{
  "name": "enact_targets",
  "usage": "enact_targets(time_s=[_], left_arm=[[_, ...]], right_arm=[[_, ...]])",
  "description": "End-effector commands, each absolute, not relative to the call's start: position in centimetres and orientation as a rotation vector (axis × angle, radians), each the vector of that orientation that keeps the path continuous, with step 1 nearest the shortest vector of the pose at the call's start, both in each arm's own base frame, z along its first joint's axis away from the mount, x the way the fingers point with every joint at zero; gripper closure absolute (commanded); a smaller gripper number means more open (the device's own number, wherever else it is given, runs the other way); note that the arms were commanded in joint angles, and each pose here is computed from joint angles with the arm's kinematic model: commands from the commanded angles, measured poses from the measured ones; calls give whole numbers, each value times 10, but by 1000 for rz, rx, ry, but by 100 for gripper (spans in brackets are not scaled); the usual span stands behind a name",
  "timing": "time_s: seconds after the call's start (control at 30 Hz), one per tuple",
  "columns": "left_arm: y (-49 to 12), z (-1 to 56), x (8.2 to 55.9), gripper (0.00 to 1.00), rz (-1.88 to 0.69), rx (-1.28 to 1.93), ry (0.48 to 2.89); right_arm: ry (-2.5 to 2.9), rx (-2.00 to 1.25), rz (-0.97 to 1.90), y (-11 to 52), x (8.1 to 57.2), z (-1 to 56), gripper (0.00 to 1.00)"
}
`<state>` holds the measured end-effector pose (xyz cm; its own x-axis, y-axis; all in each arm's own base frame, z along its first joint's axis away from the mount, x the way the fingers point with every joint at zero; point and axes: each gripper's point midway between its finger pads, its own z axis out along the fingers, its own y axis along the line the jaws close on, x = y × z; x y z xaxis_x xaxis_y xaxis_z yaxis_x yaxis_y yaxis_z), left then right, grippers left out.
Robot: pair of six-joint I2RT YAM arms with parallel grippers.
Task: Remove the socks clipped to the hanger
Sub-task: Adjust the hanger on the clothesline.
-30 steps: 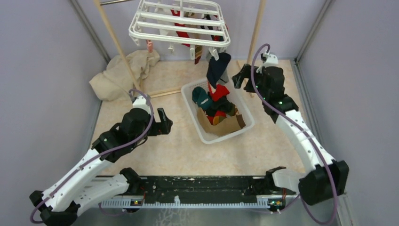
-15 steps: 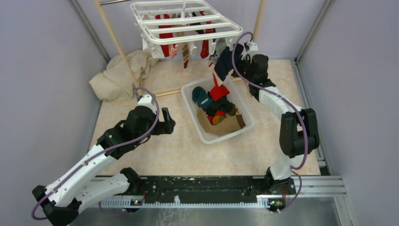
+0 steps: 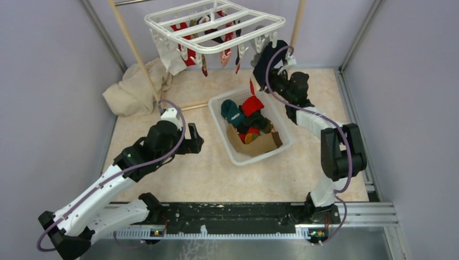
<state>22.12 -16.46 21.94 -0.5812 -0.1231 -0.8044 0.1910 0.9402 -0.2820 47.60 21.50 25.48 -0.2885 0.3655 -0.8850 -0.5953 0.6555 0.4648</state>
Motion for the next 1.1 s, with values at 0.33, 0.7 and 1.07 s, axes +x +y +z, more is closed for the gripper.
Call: enact_targets(time_s=[0.33,0.7,1.07], left_arm=[[-180,224,222,1,-521,66,2115],[-226,245,233,1,-715,196,2022],[-258,283,249,1,-795,354,1815]], right_arm=[[1624,-226,614,212,432,288,100],[1721,-353,686,270,330,294,100],[1785,-583,869,349,261,293,100]])
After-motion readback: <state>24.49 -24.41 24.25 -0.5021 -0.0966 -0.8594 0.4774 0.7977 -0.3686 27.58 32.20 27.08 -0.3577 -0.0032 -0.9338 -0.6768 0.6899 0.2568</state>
